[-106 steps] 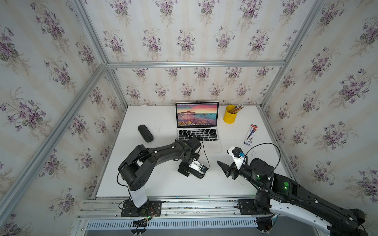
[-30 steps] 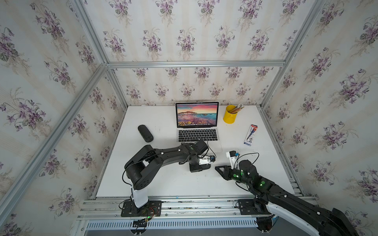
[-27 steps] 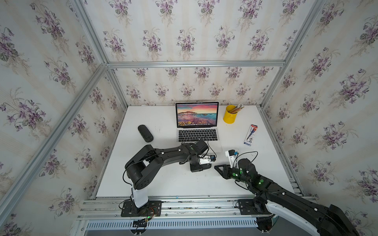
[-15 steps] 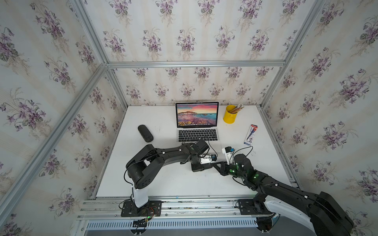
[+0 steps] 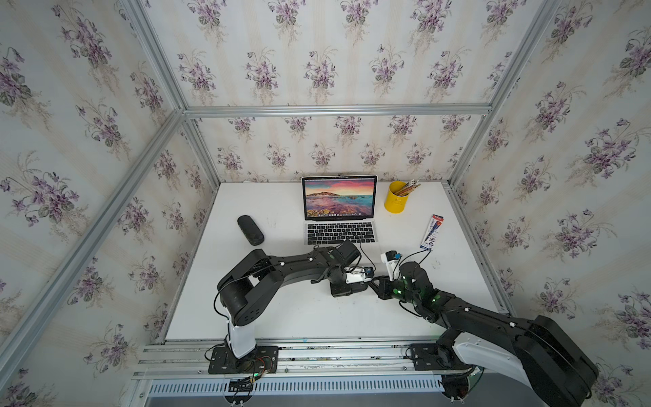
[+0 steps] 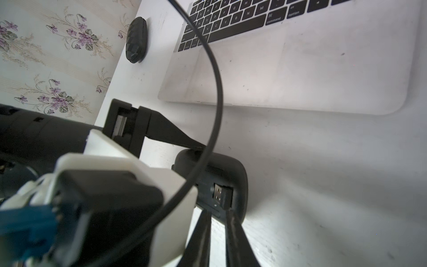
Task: Remove the wireless mouse receiver from the laptop
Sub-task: Insert the USB plug into the mouse.
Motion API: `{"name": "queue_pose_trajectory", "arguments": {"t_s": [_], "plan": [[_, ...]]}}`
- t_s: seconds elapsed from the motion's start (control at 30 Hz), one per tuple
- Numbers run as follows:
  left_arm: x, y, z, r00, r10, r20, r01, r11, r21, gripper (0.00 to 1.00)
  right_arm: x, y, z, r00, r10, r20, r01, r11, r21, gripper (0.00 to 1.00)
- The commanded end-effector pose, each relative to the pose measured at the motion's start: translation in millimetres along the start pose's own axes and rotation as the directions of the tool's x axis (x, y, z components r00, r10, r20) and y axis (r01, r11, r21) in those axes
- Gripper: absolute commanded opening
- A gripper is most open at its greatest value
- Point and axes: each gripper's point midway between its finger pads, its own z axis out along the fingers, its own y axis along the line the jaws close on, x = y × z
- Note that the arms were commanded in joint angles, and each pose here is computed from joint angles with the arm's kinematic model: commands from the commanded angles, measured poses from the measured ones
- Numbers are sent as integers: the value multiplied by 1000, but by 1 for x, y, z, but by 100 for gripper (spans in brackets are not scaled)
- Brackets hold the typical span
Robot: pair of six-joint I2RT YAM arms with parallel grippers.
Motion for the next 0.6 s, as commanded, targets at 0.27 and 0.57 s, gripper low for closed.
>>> {"name": "queue_pose_trajectory", "arguments": {"t_s": [0.27, 0.57], "plan": [[0, -7, 2, 1000, 2, -5, -2, 1000, 30, 52, -9, 5, 8, 999, -31, 17, 31, 999, -22, 16], [-1, -7, 2, 1000, 4, -5, -4, 999, 32, 52, -5, 1, 13, 1000, -23, 2, 23, 1000, -19, 15]]}}
